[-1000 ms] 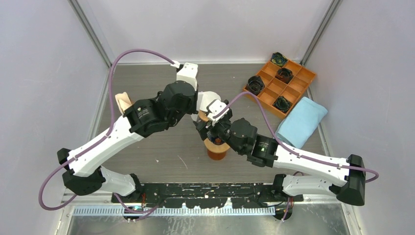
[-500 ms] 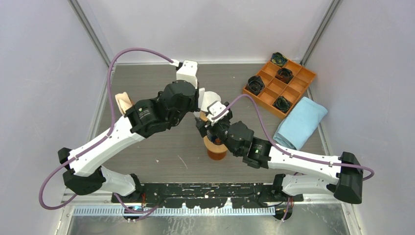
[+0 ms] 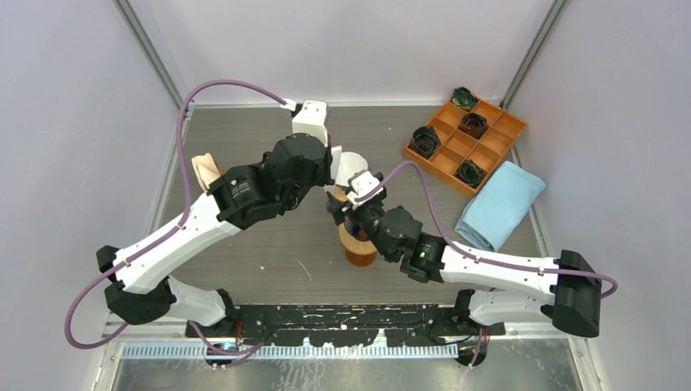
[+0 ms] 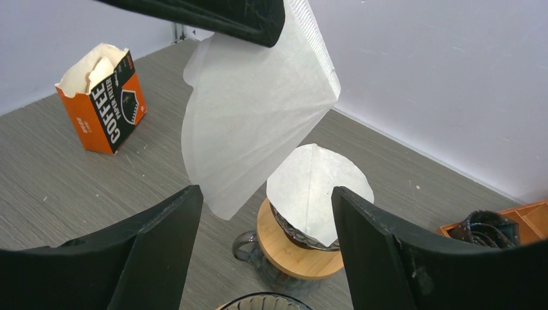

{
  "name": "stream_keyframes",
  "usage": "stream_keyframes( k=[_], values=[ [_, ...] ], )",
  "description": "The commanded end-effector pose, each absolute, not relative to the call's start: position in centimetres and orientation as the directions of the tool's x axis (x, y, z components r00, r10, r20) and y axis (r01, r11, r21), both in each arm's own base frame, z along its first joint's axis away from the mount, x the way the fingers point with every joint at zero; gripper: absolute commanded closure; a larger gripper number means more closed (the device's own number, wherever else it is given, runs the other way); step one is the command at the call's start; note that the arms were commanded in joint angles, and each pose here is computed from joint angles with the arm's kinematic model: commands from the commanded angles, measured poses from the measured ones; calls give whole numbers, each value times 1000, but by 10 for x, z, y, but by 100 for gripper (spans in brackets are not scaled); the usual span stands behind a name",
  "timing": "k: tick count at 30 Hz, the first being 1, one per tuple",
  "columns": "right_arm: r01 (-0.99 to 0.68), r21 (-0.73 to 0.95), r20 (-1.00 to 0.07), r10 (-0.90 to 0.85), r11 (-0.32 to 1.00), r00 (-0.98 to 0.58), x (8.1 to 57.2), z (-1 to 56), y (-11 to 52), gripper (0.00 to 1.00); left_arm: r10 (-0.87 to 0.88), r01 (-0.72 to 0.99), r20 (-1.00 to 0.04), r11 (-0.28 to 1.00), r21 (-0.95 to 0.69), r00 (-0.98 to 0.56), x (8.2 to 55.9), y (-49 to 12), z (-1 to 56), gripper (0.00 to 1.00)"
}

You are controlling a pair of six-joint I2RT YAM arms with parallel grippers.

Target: Place the coffee filter in the dripper

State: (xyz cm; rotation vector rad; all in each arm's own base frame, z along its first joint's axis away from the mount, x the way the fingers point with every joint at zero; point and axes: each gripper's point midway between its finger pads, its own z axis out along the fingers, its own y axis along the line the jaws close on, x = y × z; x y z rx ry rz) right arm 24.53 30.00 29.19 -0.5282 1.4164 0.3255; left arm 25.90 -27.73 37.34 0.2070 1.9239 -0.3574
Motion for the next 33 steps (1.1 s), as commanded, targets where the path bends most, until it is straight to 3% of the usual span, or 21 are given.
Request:
stream_keyframes(
  k=[1,5,13,28,33],
  values=[
    [-480,-91,-983,-1,873,184,248,315,297,22,-129,298,-933,925,-235,-336,261,-281,396,100],
    [-453,-94,-980,-2,886,200,252,313,295,24,-131,297,-930,924,-239,-343,260,-282,394,100],
    [-402,-101,-974,-7,910,228,256,317,286,40,-129,290,-930,927,-236,-345,261,-282,392,100],
    [-343,-168,-951,-60,924,304,261,332,280,44,-113,302,-920,923,-236,-375,259,-289,384,100],
    [-343,-177,-949,-67,923,310,261,332,280,54,-113,307,-917,920,-242,-383,258,-291,383,100]
  ],
)
